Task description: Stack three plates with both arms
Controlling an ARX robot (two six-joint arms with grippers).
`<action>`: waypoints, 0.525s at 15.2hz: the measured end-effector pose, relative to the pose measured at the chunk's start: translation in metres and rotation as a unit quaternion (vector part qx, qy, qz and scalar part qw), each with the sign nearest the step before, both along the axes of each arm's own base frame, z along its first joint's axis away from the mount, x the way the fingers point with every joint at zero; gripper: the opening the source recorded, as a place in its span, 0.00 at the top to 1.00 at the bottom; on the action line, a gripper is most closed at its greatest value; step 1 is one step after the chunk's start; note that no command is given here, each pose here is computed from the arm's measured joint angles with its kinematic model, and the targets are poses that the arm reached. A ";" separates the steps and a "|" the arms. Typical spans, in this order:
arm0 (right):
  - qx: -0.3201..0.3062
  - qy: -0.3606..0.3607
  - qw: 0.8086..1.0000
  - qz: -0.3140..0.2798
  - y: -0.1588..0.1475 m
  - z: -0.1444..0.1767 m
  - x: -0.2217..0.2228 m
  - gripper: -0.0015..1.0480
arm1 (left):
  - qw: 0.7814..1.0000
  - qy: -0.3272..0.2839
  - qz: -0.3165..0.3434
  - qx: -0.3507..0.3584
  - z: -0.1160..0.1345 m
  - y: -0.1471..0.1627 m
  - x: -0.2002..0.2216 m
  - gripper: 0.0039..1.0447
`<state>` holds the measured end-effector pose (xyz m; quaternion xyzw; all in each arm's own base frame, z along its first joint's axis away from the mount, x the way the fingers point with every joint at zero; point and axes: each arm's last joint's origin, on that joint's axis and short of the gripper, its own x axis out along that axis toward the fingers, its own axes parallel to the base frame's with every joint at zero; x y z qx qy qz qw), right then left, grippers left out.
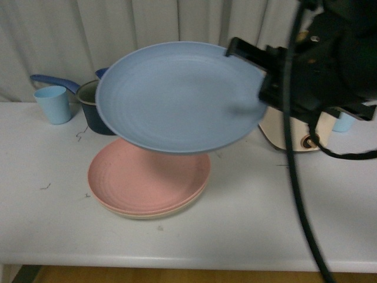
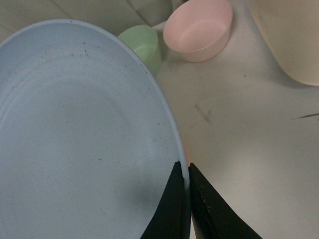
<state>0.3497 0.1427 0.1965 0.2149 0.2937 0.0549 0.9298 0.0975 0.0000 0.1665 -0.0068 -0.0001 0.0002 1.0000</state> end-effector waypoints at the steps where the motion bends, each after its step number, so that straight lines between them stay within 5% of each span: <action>1: -0.012 0.009 1.000 0.005 0.021 -0.001 0.007 0.97 | 1.000 0.000 0.000 0.000 0.000 0.000 0.000 0.06; 8: -0.071 0.053 0.996 -0.023 0.087 -0.039 0.036 0.97 | 1.000 0.000 0.000 0.000 0.000 0.000 0.000 0.06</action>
